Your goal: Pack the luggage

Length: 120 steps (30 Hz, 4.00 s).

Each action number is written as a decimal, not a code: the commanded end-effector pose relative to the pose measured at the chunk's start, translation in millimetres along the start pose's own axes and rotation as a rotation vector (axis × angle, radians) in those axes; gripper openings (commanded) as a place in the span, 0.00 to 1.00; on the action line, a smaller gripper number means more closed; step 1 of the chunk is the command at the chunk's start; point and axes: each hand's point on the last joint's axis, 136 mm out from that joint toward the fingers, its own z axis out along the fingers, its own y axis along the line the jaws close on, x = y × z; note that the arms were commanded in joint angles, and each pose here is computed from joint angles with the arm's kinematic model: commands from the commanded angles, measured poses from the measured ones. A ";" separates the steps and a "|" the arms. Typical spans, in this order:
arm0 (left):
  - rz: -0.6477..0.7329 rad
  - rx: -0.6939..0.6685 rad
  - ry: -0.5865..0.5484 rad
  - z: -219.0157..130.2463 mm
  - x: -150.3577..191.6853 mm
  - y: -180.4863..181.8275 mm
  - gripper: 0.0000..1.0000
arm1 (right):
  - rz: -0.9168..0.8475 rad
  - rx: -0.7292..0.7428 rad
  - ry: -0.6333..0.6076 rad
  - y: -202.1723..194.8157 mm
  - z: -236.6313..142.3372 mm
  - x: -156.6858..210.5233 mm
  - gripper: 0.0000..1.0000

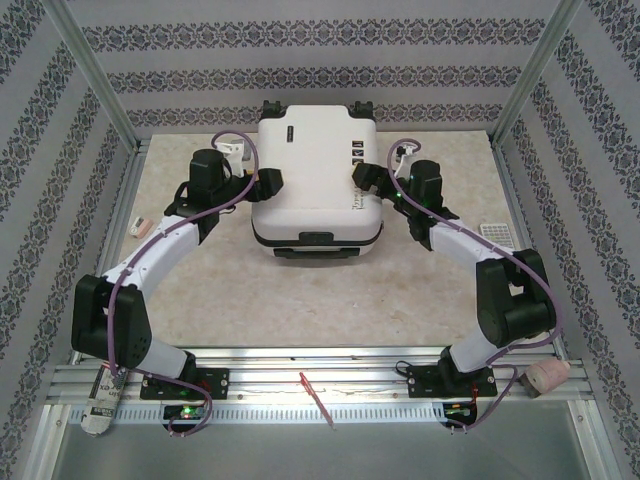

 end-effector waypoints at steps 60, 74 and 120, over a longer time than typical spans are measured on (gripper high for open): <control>0.073 -1.102 -0.372 -211.0 -33.9 136.8 1.00 | -0.250 0.407 -0.126 -59.4 -170.5 -45.4 0.98; 0.329 -1.012 -0.479 -158.8 54.1 194.8 1.00 | -0.243 0.456 -0.137 -64.8 -176.3 -51.4 0.98; 0.325 -0.757 -0.280 -80.6 98.2 215.0 1.00 | -0.422 0.524 -0.029 -148.6 -115.5 7.3 0.98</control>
